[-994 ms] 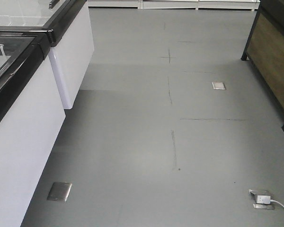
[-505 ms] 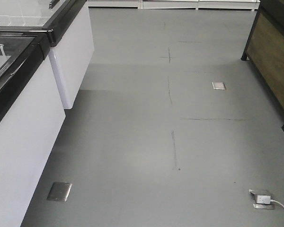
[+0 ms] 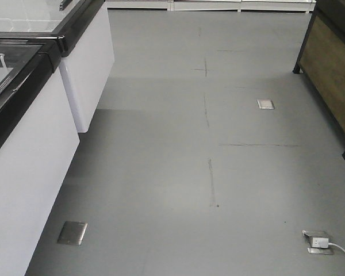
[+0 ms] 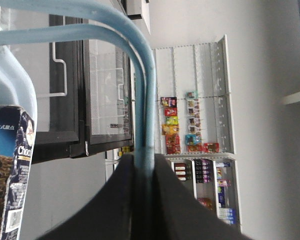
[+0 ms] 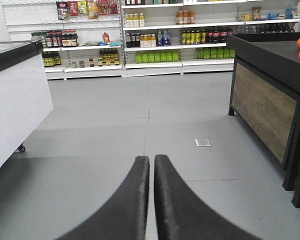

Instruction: Left arm holds basket, right arm returns cookies

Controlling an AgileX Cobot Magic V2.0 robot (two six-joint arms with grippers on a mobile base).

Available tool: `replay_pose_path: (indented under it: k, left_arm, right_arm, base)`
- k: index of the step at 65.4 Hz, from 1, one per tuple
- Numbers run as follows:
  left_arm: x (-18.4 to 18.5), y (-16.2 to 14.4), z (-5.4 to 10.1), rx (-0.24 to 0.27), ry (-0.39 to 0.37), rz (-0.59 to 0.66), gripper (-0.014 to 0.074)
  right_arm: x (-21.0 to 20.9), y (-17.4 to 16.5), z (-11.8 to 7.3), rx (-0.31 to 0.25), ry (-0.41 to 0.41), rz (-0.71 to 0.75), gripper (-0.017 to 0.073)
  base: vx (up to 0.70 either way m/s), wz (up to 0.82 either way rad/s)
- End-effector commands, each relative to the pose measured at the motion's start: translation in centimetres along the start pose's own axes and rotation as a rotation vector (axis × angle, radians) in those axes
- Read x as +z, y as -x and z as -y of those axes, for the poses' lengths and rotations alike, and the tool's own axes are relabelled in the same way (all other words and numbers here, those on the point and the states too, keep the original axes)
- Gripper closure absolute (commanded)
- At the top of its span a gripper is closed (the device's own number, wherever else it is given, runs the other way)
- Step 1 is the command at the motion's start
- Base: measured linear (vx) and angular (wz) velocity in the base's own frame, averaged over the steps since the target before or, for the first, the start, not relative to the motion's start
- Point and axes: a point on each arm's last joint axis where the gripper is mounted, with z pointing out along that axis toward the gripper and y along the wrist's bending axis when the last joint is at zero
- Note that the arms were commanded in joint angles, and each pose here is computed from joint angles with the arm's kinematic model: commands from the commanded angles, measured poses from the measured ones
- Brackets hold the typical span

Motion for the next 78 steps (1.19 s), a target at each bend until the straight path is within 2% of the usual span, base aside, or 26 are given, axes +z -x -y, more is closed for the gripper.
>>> replay_pose_path:
  k: [1, 49, 70, 78]
  left_arm:
    - [-1.7, -0.2, 3.3, -0.020, -0.169, 0.043, 0.0599]
    - [-4.8, -11.4, 4.9, -0.024, -0.268, -0.354, 0.0599]
    - [-6.9, -15.3, 4.9, -0.011, -0.277, -0.521, 0.0599]
    - [-7.8, -16.7, 4.8, 0.018, -0.270, -0.594, 0.0599]
  right_arm:
    - [0.0, 0.1, 0.0, -0.013, 0.007, 0.070, 0.0562]
    - [0.0, 0.1, 0.0, -0.013, 0.007, 0.070, 0.0562]
    - [0.0, 0.1, 0.0, -0.013, 0.007, 0.070, 0.0562]
    - [0.0, 0.1, 0.0, -0.013, 0.007, 0.070, 0.0562]
  base:
    - [0.00, 0.00]
    - [0.00, 0.00]
    - [0.00, 0.00]
    - [0.00, 0.00]
